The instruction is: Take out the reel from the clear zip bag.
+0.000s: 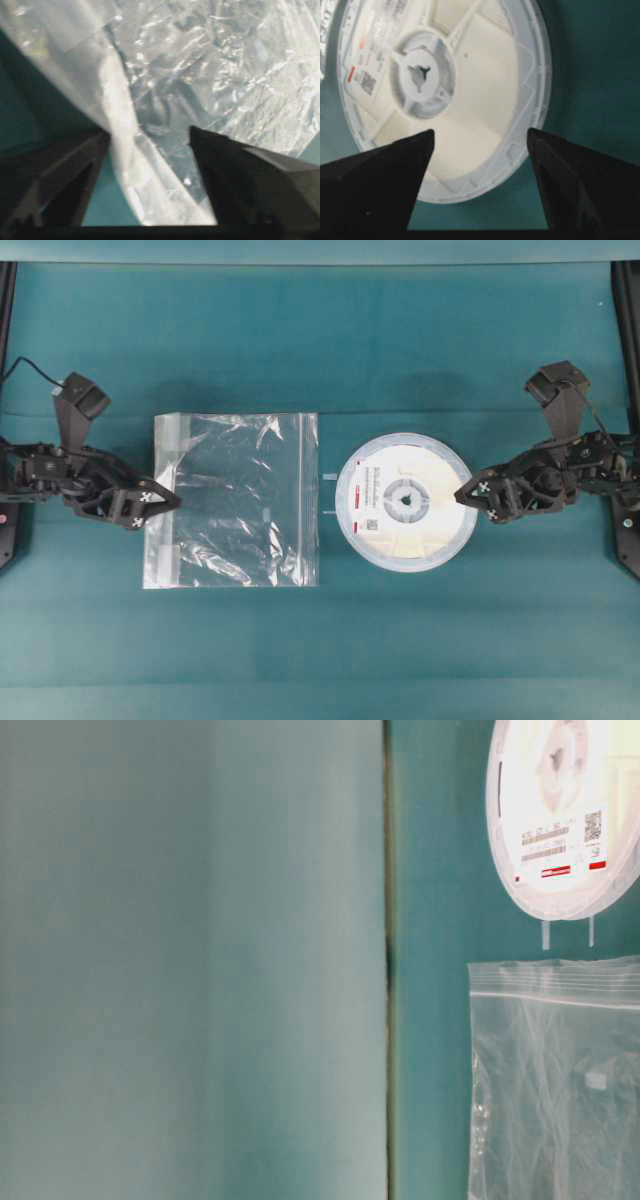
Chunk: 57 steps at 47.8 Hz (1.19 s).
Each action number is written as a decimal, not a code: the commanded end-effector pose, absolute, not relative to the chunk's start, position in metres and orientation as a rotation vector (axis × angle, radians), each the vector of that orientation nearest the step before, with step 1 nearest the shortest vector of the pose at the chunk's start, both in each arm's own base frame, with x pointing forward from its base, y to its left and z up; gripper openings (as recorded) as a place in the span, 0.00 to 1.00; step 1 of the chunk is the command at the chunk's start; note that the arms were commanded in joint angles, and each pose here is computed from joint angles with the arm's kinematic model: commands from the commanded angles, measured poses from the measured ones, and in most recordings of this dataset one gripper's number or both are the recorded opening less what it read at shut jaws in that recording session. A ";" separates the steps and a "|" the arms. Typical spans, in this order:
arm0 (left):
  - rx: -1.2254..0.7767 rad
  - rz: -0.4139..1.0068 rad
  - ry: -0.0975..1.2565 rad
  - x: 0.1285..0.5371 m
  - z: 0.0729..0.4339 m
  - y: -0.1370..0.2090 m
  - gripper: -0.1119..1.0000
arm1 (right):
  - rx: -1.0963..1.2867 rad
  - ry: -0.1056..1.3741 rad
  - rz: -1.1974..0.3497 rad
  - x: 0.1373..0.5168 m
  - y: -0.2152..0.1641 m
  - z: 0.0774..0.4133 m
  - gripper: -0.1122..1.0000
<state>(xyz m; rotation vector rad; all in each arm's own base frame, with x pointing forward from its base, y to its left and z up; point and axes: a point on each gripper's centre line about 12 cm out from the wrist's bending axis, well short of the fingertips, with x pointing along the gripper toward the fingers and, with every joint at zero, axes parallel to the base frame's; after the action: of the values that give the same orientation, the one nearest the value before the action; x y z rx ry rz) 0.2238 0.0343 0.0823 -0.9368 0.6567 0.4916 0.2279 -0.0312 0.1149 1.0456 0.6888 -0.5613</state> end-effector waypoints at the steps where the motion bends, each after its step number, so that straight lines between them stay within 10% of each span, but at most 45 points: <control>1: -0.934 0.529 0.718 0.222 0.077 0.036 0.92 | 1.037 0.664 -0.544 0.234 -0.033 0.122 0.88; 57: -0.482 0.222 0.482 0.200 0.216 0.021 0.92 | 0.574 0.518 -0.258 0.263 -0.028 0.198 0.88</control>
<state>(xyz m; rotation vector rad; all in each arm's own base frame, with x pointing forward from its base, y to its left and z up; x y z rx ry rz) 0.1960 0.0249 0.2062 -0.5097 0.5045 0.2560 0.2610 -0.0322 0.1832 0.6500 0.5553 -0.3098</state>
